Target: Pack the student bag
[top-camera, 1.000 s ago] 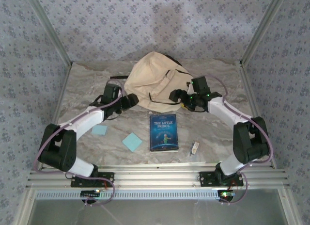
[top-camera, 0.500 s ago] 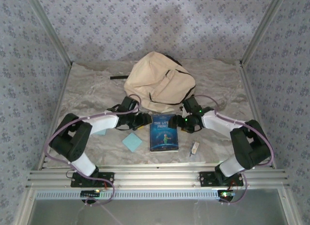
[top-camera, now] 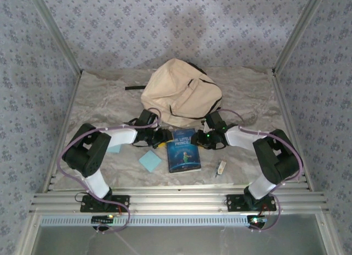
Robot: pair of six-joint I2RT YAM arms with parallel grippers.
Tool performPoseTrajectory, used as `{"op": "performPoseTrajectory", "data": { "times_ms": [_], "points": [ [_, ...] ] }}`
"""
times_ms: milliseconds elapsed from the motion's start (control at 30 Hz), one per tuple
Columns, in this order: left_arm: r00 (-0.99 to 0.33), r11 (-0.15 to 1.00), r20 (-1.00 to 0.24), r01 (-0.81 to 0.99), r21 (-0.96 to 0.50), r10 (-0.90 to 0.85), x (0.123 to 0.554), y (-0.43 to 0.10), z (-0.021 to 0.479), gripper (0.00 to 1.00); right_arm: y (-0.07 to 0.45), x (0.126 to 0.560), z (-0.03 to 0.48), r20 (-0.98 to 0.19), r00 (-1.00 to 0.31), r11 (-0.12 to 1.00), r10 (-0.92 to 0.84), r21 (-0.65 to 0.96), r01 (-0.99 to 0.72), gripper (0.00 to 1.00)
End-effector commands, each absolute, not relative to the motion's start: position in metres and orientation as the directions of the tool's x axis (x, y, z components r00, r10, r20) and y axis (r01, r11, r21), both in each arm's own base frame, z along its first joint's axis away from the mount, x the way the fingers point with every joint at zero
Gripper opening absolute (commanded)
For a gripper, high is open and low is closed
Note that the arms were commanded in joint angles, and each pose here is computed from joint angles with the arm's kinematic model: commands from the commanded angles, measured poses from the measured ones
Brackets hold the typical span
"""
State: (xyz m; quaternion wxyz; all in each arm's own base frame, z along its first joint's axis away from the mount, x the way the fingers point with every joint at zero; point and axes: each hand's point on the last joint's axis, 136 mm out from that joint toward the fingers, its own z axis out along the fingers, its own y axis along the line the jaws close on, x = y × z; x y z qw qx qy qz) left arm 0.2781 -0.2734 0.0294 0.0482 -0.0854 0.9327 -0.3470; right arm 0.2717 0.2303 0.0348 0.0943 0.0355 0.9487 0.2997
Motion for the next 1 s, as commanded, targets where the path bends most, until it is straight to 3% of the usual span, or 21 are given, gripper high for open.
{"op": "performPoseTrajectory", "data": {
  "times_ms": [0, 200, 367, 500, 567, 600, 633, 700, 833, 967],
  "points": [
    [-0.990, 0.730, -0.005, -0.101, -0.676, -0.141, 0.273, -0.297, 0.015, 0.51, 0.250, 0.275, 0.066, -0.183, -0.976, 0.765, 0.115, 0.643, -0.031, 0.39],
    [-0.988, 0.749, 0.017, -0.126, -0.651, -0.152, 0.275, -0.297, 0.007, 0.35, 0.258, 0.266, 0.078, -0.190, -0.977, 0.761, 0.095, 0.647, -0.052, 0.42],
    [-0.987, 0.750, 0.015, -0.132, -0.648, -0.160, 0.276, -0.296, 0.008, 0.34, 0.263, 0.267, 0.075, -0.194, -0.977, 0.756, 0.086, 0.651, -0.063, 0.39],
    [-0.987, 0.753, 0.007, -0.129, -0.646, -0.163, 0.277, -0.295, 0.010, 0.35, 0.269, 0.272, 0.073, -0.190, -0.979, 0.745, 0.079, 0.663, -0.069, 0.29],
    [-0.986, 0.756, 0.002, -0.127, -0.642, -0.164, 0.277, -0.294, 0.010, 0.35, 0.272, 0.274, 0.075, -0.193, -0.978, 0.739, 0.076, 0.670, -0.075, 0.18],
    [-0.986, 0.757, -0.001, -0.126, -0.641, -0.165, 0.277, -0.293, 0.011, 0.36, 0.272, 0.276, 0.077, -0.196, -0.978, 0.738, 0.075, 0.670, -0.078, 0.07],
    [-0.986, 0.758, -0.006, -0.124, -0.640, -0.167, 0.278, -0.291, 0.013, 0.37, 0.272, 0.277, 0.079, -0.200, -0.977, 0.739, 0.073, 0.669, -0.082, 0.00],
    [-0.984, 0.761, -0.023, -0.121, -0.637, -0.175, 0.283, -0.284, 0.020, 0.42, 0.270, 0.277, 0.085, -0.208, -0.975, 0.738, 0.074, 0.670, -0.087, 0.00],
    [-0.971, 0.744, -0.110, -0.087, -0.663, -0.212, 0.304, -0.257, 0.050, 0.70, 0.270, 0.284, 0.114, -0.249, -0.965, 0.701, 0.082, 0.703, -0.122, 0.00],
    [-0.935, 0.717, -0.276, 0.034, -0.696, -0.224, 0.331, -0.236, 0.097, 0.76, 0.271, 0.293, 0.154, -0.303, -0.951, 0.654, 0.061, 0.732, -0.191, 0.00]
  ]
}}
